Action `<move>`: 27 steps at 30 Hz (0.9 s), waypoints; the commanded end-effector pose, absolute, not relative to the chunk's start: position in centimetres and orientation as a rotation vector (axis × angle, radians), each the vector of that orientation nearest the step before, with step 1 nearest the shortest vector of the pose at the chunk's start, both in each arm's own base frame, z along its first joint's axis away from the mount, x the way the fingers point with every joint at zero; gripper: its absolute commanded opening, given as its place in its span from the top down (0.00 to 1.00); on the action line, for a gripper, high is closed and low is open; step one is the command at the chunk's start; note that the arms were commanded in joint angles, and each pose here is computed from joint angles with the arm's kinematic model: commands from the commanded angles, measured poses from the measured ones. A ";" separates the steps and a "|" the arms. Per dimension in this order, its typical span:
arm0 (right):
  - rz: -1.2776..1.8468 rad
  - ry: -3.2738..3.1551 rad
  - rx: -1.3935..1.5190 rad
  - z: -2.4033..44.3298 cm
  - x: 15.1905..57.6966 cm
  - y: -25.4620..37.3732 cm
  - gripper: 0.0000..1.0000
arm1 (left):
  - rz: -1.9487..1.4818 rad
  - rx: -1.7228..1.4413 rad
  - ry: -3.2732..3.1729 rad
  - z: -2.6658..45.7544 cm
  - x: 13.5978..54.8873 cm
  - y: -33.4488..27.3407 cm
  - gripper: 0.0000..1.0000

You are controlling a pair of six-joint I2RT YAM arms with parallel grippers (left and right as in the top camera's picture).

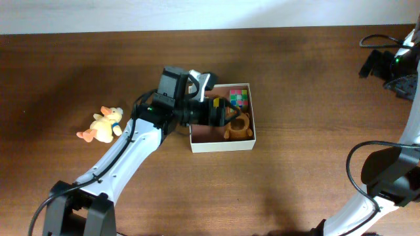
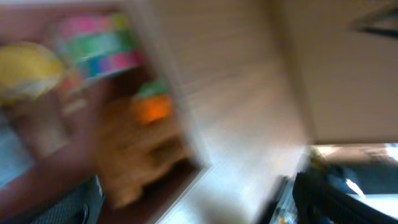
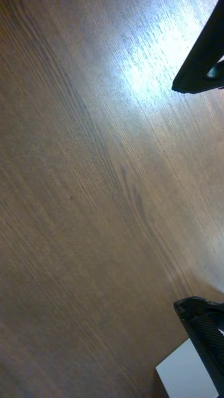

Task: Pack container
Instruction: 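Open the left gripper and push the capybara down into the box, then raise the left gripper and move it toward the yellow plush duck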

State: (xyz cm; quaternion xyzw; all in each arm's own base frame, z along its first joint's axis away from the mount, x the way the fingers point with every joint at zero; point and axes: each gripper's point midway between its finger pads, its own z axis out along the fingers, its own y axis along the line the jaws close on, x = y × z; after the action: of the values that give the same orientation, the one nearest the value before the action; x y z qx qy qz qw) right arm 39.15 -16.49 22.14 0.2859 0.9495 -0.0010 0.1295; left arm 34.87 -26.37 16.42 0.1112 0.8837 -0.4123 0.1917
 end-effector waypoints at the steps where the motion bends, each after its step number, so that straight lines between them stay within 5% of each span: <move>1: 0.002 2.751 0.813 22.6 39.3 -16.2 0.01 | -0.760 0.201 2.520 14.6 37.1 -22.8 0.01; 13: 0.002 2.751 0.813 22.6 39.3 -16.2 0.01 | -0.235 0.127 2.517 13.3 37.9 -18.7 0.01; 27: 0.002 2.751 0.813 22.6 39.3 -16.2 0.01 | -0.100 -0.036 2.366 21.5 35.9 -12.0 0.01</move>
State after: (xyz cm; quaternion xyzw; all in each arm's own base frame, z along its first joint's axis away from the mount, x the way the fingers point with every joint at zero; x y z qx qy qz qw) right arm 39.15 -16.49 22.14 0.2861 0.9494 -0.0012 0.1297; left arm 35.96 -15.18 18.64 0.0135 0.9367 -0.0757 0.3416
